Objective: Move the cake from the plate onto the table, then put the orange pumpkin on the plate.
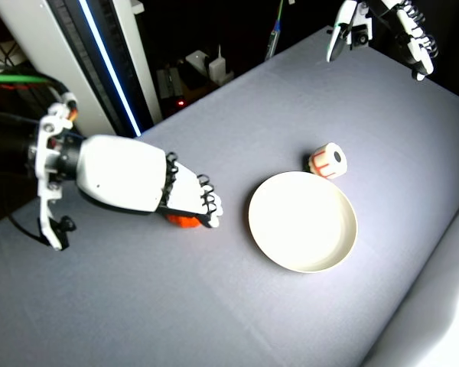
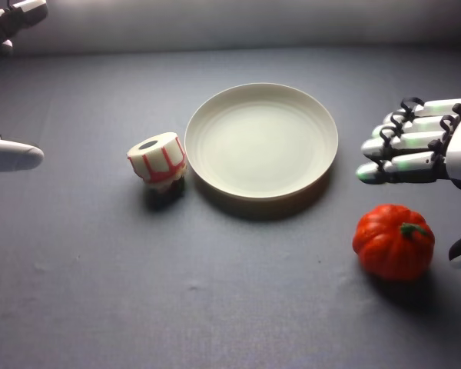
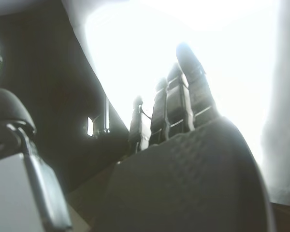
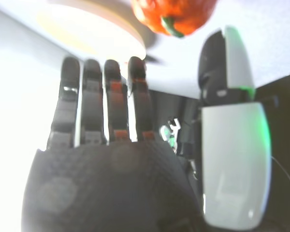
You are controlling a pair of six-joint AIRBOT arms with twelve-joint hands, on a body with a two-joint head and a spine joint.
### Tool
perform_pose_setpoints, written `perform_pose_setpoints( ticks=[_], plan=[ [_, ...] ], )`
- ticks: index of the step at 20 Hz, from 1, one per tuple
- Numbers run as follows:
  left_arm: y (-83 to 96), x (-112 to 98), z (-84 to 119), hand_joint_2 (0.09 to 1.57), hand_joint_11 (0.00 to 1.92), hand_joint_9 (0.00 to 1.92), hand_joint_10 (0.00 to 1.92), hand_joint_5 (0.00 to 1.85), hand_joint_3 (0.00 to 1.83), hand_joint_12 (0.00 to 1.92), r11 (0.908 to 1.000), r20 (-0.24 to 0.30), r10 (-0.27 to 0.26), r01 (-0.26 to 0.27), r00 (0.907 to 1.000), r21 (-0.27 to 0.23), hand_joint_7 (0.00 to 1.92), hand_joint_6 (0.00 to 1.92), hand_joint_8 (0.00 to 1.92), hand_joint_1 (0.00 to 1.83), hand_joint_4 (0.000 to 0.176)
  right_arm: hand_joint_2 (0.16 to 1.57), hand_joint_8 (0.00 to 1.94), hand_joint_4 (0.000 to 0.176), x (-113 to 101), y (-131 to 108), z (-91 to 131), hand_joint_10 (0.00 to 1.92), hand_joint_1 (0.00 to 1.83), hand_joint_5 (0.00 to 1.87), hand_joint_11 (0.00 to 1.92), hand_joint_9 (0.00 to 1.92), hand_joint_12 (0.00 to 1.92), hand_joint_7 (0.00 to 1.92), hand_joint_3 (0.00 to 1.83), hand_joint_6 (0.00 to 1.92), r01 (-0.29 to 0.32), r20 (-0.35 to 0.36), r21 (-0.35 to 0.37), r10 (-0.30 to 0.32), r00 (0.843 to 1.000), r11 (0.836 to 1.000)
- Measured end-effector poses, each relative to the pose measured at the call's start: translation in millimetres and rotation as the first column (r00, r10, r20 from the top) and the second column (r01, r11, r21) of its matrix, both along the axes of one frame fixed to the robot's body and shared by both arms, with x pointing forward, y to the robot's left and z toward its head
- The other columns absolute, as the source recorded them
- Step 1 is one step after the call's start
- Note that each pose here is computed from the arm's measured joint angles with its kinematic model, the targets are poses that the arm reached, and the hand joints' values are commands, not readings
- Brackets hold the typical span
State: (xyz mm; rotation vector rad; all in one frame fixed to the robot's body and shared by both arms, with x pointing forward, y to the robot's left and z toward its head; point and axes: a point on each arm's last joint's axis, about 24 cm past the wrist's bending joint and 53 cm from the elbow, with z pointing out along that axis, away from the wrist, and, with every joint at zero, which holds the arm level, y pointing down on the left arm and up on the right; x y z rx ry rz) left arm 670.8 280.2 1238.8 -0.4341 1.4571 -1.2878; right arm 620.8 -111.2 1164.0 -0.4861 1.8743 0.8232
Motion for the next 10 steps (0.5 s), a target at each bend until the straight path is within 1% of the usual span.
perform_pose_setpoints(
  ticks=[1,2,3,5,6,7,8,9,10],
  plan=[
    [-0.3,-0.2,-0.2,0.85,0.00,0.09,0.00,0.07,0.00,0.64,1.0000,-0.001,0.000,0.000,1.0000,-0.002,0.05,0.00,0.00,0.89,0.176,0.89,0.00,0.042,-0.2,1.5,-0.5,0.00,0.84,0.10,0.00,0.03,0.38,0.00,0.00,0.00,-0.003,-0.001,0.001,0.003,1.000,1.000],
    [-1.6,-0.8,-0.6,0.84,0.00,0.09,0.00,0.07,0.00,0.61,1.0000,-0.002,-0.004,0.004,1.0000,-0.001,0.05,0.00,0.00,0.90,0.176,0.88,0.00,0.049,0.0,2.9,-1.2,0.00,0.83,0.10,0.00,0.03,0.40,0.00,0.00,0.00,-0.005,-0.001,0.000,0.005,1.000,1.000],
    [-2.4,-1.1,-1.1,0.84,0.00,0.10,0.00,0.08,0.00,0.66,1.0000,-0.002,-0.007,0.007,1.0000,0.003,0.06,0.00,0.00,0.90,0.174,0.88,0.00,0.047,-0.1,4.0,-1.6,0.00,0.80,0.10,0.00,0.03,0.43,0.00,0.00,0.00,-0.007,-0.002,0.001,0.007,1.000,1.000],
    [-2.1,-1.1,-1.0,0.84,0.00,0.09,0.00,0.09,0.00,0.66,1.0000,-0.002,-0.005,0.005,1.0000,0.000,0.05,0.00,0.00,0.90,0.176,0.88,0.00,0.068,0.0,4.2,-1.7,0.00,0.77,0.09,0.00,0.01,0.35,0.00,0.00,0.00,-0.007,-0.002,0.001,0.007,1.000,1.000],
    [-2.0,-0.9,-1.3,0.84,0.00,0.08,0.00,0.09,0.00,0.68,1.0000,-0.004,-0.004,0.004,1.0000,0.000,0.04,0.00,0.00,0.91,0.174,0.88,0.00,0.066,1.0,5.7,-2.8,0.00,0.75,0.09,0.00,0.01,0.34,0.00,0.00,0.00,-0.009,-0.003,0.001,0.009,1.000,1.000],
    [-2.2,-1.0,-1.5,0.84,0.00,0.09,0.00,0.10,0.00,0.69,1.0000,-0.004,-0.005,0.005,1.0000,0.001,0.04,0.01,0.00,0.92,0.160,0.90,0.00,0.062,2.4,6.7,-4.3,0.00,0.76,0.09,0.00,0.00,0.32,0.00,0.00,0.00,-0.007,-0.005,-0.001,0.007,1.000,1.000],
    [-2.6,-1.3,-1.3,0.83,0.00,0.11,0.01,0.10,0.00,0.71,1.0000,-0.003,-0.007,0.007,1.0000,0.002,0.05,0.00,0.00,0.92,0.172,0.92,0.00,0.046,3.9,8.3,-6.0,0.00,0.73,0.09,0.00,0.00,0.31,0.00,0.01,0.00,-0.008,-0.007,-0.002,0.008,1.000,1.000],
    [-2.7,-1.3,-1.4,0.84,0.00,0.10,0.01,0.12,0.00,0.61,1.0000,-0.003,-0.007,0.007,1.0000,0.003,0.08,0.01,0.01,0.92,0.164,0.94,0.00,0.005,5.9,10.0,-8.3,0.00,0.74,0.11,0.00,0.00,0.27,0.00,0.01,0.00,-0.006,-0.009,-0.005,0.006,1.000,1.000],
    [-2.9,-1.2,-1.8,0.85,0.00,0.09,0.00,0.11,0.00,0.56,1.0000,-0.004,-0.007,0.007,1.0000,0.002,0.08,0.00,0.00,0.92,0.156,0.95,0.00,0.007,6.9,10.0,-9.8,0.00,0.73,0.11,0.00,0.00,0.29,0.00,0.01,0.00,-0.003,-0.012,-0.009,0.003,1.000,1.000]
  ],
)
